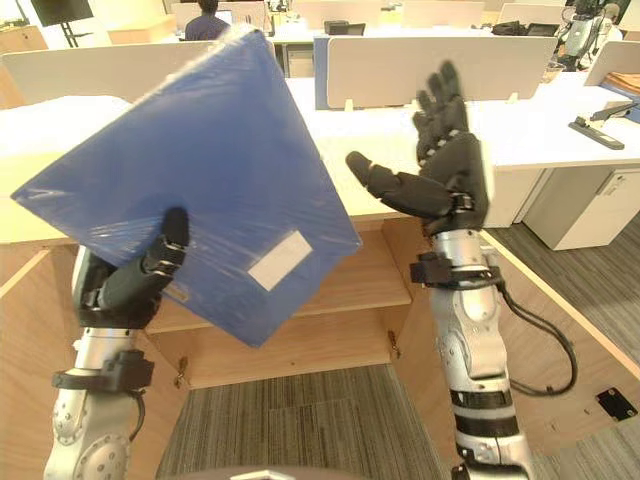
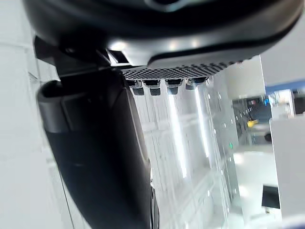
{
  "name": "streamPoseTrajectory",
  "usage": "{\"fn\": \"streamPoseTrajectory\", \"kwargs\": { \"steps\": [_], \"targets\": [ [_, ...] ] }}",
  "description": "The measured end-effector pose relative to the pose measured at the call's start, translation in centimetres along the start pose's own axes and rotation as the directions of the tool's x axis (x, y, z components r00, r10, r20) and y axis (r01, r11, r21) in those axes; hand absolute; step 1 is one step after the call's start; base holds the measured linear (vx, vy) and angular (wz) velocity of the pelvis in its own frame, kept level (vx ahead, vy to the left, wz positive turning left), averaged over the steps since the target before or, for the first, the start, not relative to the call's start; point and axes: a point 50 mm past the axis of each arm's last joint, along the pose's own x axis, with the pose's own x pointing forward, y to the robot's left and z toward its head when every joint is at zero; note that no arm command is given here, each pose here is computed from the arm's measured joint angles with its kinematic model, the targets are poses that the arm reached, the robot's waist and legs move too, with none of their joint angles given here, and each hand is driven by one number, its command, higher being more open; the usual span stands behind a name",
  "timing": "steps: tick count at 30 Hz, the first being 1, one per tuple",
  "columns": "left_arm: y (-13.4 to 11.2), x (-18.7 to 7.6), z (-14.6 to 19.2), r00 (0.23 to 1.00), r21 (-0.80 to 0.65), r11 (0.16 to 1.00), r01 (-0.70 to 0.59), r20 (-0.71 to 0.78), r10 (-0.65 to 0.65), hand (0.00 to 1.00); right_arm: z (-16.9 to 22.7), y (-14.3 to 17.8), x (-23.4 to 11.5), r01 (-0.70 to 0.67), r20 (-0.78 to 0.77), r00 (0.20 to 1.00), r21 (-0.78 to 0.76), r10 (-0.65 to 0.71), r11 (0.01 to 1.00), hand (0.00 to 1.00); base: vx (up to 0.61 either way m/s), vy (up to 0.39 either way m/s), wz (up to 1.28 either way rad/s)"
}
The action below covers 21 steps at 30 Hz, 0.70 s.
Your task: Walk over to the cabinet, pick up the folder, carry it to the office cabinet, place the folder inside the office cabinet, then close the office cabinet door
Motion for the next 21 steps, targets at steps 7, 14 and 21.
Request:
{"fn": "streamPoseTrajectory", "kwargs": {
  "steps": [7, 14, 21],
  "targets": [
    [0.6, 0.3, -0.7, 1.0, -0.119, 0.993, -0.001, -0.031, -0.003, 0.0, -1.0, 1.1, 2.2, -0.239, -0.125, 0.957, 0.169, 0.262, 0.956, 1.0, 0.0, 0.0, 0.02],
    [1.6, 0.4, -0.1, 0.999, -0.128, 0.991, -0.025, -0.033, 0.021, 0.0, 0.0, 2.7, 3.5, -0.484, -0.2, 0.832, 0.191, 0.517, 0.854, 1.0, 0.0, 0.0, 0.0],
    [1.6, 0.5, 0.0, 0.998, -0.107, 0.994, -0.014, -0.058, 0.008, 0.0, 0.8, 2.7, 3.2, -0.594, -0.255, 0.751, 0.138, 0.608, 0.792, 1.0, 0.0, 0.0, 0.0]
  ]
}}
